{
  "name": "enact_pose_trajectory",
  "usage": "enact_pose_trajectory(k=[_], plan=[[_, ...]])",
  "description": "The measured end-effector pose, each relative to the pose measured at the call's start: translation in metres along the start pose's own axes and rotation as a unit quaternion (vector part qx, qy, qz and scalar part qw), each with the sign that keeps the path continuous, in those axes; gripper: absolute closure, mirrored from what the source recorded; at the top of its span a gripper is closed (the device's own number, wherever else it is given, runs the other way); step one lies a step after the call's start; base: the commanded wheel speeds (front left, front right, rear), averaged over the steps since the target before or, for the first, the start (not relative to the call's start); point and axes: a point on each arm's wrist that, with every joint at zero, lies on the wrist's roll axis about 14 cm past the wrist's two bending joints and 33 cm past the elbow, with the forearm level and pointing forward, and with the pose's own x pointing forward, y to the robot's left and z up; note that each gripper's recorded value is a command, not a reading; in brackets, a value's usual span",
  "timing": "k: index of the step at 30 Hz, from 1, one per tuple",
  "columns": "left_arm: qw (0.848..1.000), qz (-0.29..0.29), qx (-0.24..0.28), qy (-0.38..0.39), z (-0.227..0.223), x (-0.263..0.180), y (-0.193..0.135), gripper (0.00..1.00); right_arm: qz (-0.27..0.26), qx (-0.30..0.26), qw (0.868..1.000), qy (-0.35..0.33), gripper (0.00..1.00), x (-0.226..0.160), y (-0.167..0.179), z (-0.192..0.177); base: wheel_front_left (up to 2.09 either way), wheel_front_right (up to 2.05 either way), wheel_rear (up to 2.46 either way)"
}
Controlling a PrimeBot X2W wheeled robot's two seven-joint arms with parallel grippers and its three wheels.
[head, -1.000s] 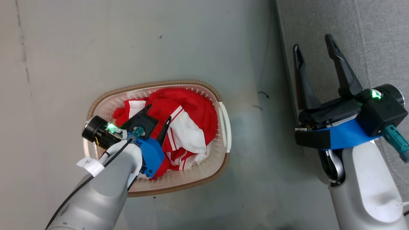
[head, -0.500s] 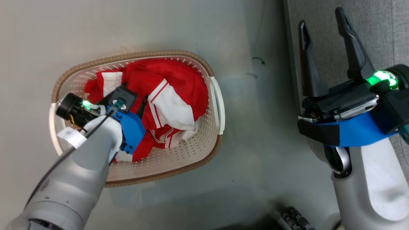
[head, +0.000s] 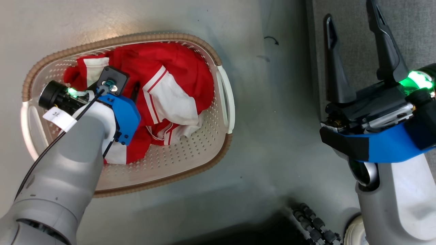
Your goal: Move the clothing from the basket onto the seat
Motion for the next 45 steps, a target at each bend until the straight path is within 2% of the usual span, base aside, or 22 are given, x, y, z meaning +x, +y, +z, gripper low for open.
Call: enact_pose_trajectory(k=[11,12,13,14,15,22,30,37,45], plan=[[1.000,-0.020,-0.016,0.002,-0.002,0.016,-0.013,0.00,0.000,-0.001,1.000,0.012,0.00,-0.002,0.000,-0.013,0.00,0.00,0.00],[1.000,-0.020,-0.020,0.002,-0.002,0.017,-0.012,0.14,0.000,-0.001,1.000,0.013,0.00,-0.002,0.000,-0.014,0.00,0.00,0.00],[1.000,-0.019,-0.021,0.003,-0.002,0.017,-0.012,0.58,0.001,-0.001,1.000,0.013,0.00,-0.002,0.000,-0.015,0.00,0.00,0.00],[1.000,-0.020,-0.018,0.004,-0.002,0.018,-0.011,0.84,0.001,-0.001,1.000,0.014,0.00,-0.002,0.001,-0.016,0.00,0.00,0.00],[1.000,-0.020,-0.015,0.004,-0.002,0.018,-0.011,1.00,0.001,-0.001,1.000,0.015,0.00,-0.002,0.001,-0.016,0.00,0.00,0.00],[1.000,-0.020,-0.013,-0.015,0.007,0.014,-0.011,1.00,0.006,0.002,1.000,0.009,0.00,0.001,0.005,-0.013,0.00,0.00,0.00],[0.997,-0.011,-0.021,-0.069,0.038,-0.002,-0.010,1.00,0.010,0.004,1.000,-0.009,0.00,0.004,0.009,0.003,0.00,0.00,0.00],[0.994,0.006,-0.028,-0.104,0.059,-0.028,-0.004,1.00,0.017,0.007,0.999,-0.032,0.00,0.007,0.015,0.026,0.00,0.00,0.00],[0.983,0.031,-0.044,-0.177,0.096,-0.073,-0.001,1.00,0.020,0.015,0.998,-0.058,0.00,0.004,0.021,0.057,0.00,0.00,0.00]])
